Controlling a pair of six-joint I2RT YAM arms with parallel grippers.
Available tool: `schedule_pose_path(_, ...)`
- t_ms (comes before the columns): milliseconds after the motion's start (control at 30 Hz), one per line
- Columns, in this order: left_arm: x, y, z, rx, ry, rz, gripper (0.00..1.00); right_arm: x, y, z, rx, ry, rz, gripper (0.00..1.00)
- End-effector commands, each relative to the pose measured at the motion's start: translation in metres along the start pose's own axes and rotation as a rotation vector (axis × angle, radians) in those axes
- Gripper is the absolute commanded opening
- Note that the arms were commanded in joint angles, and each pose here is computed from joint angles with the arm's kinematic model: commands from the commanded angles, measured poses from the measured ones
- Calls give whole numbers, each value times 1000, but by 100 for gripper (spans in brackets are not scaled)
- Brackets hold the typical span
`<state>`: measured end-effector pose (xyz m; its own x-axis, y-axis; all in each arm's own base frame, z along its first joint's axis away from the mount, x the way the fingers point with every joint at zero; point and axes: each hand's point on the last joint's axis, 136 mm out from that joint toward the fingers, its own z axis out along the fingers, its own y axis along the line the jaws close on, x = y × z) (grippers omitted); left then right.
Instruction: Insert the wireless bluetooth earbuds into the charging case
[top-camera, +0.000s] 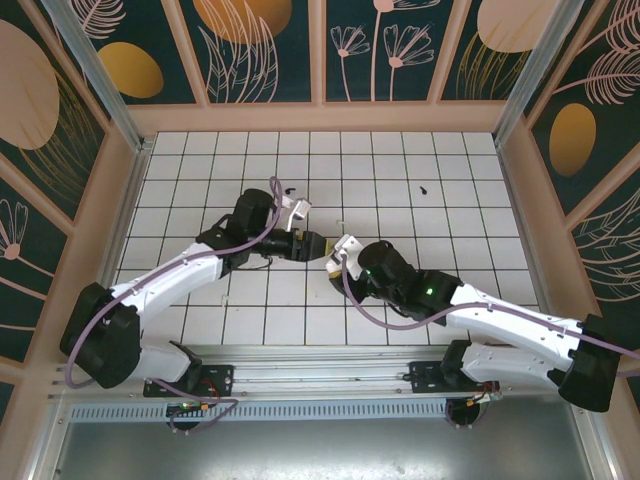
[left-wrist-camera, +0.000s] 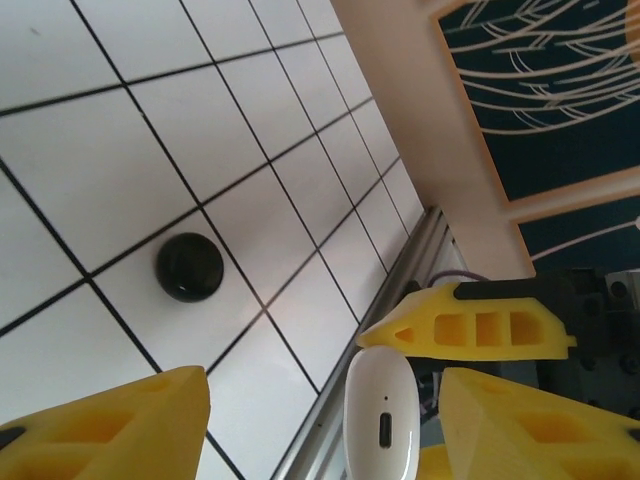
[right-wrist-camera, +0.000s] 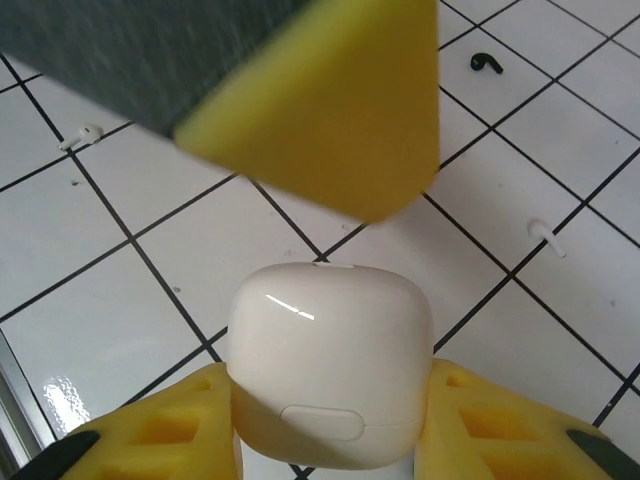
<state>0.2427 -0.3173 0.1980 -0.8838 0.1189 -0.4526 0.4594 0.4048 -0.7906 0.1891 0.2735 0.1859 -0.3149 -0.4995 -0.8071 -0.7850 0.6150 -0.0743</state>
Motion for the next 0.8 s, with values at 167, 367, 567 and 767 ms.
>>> schedule_pose_path(167,20,-15,20,69,141,-32,56,-14,-5,-5,23,-62,-44,37)
schedule_pose_path(367,23,-16,19,67,146,-34,38,-14,-8,-7,40,-59,-28,37)
schedule_pose_path(567,15,-14,17,35,106,-12,13,-20,-13,-12,65,-79,14,49)
schedule_pose_path(767,-22,-13,1,-36,-103,29,0,-51,-36,-43,60,-248,298,71)
